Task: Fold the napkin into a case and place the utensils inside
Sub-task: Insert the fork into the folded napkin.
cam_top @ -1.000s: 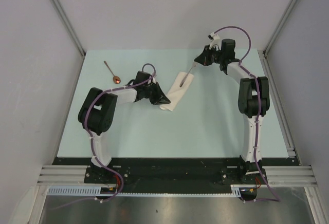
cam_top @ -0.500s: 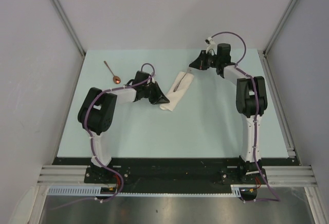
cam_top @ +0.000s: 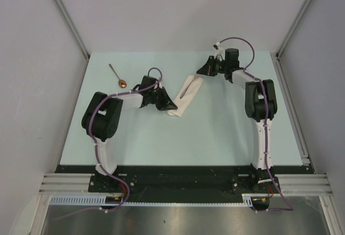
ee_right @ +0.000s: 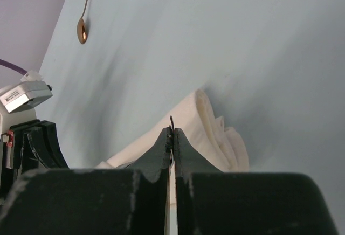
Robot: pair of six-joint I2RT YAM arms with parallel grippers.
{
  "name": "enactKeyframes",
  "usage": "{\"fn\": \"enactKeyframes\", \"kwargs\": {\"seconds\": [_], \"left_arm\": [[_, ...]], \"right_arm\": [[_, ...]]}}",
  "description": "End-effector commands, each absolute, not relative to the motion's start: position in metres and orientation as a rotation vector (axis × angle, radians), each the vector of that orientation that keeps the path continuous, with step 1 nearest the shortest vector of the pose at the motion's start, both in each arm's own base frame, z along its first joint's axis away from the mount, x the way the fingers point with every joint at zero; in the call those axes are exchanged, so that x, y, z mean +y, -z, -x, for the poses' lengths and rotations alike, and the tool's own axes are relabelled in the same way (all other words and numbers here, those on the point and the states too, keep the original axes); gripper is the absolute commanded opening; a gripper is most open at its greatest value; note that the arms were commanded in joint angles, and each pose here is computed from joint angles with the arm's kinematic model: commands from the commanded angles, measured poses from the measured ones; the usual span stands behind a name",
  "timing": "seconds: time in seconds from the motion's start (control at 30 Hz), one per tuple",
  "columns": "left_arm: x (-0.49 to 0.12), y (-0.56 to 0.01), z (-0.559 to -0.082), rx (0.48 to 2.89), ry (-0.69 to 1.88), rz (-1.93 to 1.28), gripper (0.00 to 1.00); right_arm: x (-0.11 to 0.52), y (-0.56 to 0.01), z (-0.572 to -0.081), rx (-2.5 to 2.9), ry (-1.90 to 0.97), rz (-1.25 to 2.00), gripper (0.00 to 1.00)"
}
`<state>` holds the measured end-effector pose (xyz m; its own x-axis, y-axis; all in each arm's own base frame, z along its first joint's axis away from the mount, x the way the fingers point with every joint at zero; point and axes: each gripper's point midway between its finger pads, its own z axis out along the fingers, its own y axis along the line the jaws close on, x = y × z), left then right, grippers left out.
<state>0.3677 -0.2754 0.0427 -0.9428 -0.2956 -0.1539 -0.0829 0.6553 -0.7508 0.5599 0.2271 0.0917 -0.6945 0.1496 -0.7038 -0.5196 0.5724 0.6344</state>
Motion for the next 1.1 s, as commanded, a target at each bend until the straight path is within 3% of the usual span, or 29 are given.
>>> {"fn": "enactKeyframes", "kwargs": {"seconds": [0.0, 0.3, 1.07], "left_arm": [[-0.272, -0.046, -0.370, 2.590, 1.151, 0.274, 0.08], [-0.270, -0.036, -0.369, 2.613, 1.134, 0.282, 0.08], [-0.271, -0.033, -0.371, 2.609, 1.141, 0.283, 0.08]], "right_arm": [[0.214, -0.129, -0.591, 1.960, -1.115, 0.310, 0.00], [0.214, -0.106, -0.595, 2.010, -1.106, 0.350, 0.00], [0.261, -0.099, -0.550, 2.080, -1.218, 0.340, 0.00]]}}
